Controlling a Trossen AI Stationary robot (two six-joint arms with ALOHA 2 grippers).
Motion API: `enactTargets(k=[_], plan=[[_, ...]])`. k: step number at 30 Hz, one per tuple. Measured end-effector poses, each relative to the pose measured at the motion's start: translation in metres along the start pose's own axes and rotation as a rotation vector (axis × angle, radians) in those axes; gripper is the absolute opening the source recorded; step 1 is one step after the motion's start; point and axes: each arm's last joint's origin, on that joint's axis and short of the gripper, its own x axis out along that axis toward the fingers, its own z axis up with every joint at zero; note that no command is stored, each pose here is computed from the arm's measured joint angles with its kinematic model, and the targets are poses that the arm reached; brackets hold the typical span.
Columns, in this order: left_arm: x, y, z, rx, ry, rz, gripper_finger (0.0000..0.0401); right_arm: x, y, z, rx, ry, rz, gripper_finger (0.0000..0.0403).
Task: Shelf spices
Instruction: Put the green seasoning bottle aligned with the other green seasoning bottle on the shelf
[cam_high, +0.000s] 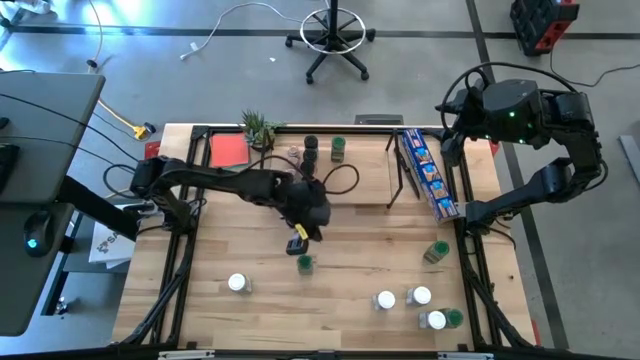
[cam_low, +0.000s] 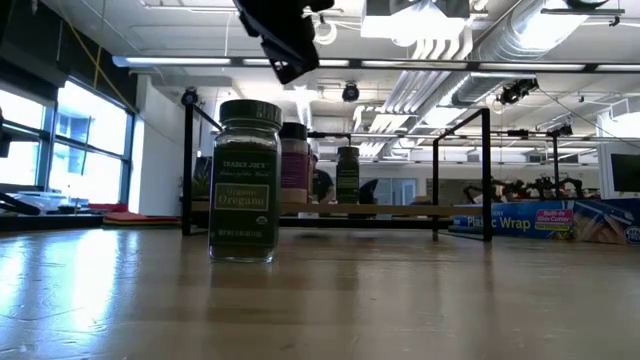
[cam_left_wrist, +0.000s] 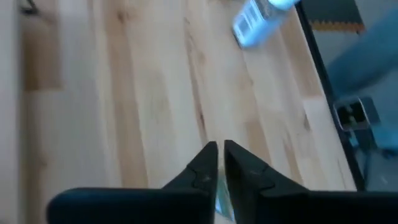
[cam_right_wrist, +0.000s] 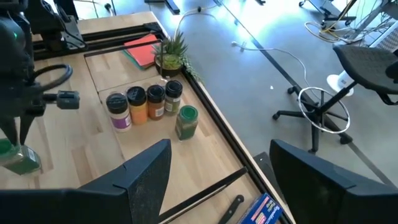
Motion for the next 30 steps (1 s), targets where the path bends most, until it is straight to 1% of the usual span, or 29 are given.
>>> enactTargets(k=[3,5,6,9,12,15,18,20,25,27,30], plan=[[-0.001,-0.006,-0.007,-0.007,0.069,-0.052,0.0072,0.0,0.0,0.0,0.01,0.0,0.0,0.0268],[0.0,-0.013,-0.014,-0.022,0.146,-0.062,0.0109,0.0,0.0,0.0,0.02,0.0,0.0,0.0268],[0.001,-0.017,-0.019,-0.022,0.194,-0.053,0.0128,0.0,0.0,0.0,0.025,0.0,0.0,0.0268],[0.001,-0.025,-0.031,-0.034,0.313,0.022,0.0184,0.0,0.0,0.0,0.023,0.0,0.0,0.0268],[0.002,-0.033,-0.033,-0.085,0.337,0.034,0.0235,0.0,0.0,0.0,0.013,-0.003,0.0,0.0268],[0.006,-0.044,-0.033,-0.097,0.325,0.05,0.0269,0.0,0.0,0.001,0.007,-0.01,0.001,0.0268],[0.015,-0.057,-0.033,-0.083,0.318,0.07,0.0281,0.0,0.0,0.002,0.01,-0.017,0.001,0.0268],[0.021,-0.065,-0.035,-0.062,0.318,0.124,0.0282,0.0,0.0,0.002,0.014,-0.017,0.001,0.0268],[0.039,-0.078,-0.035,0.006,0.269,0.266,0.0282,0.0,0.0,0.002,0.019,-0.017,0.001,0.0268],[0.047,-0.078,-0.035,0.011,0.251,0.271,0.0282,0.0,0.0,0.002,0.016,-0.017,0.002,0.0268],[0.051,-0.076,-0.033,0.007,0.211,0.267,0.0282,0.0,0.0,0.002,0.017,-0.019,0.002,0.0268]])
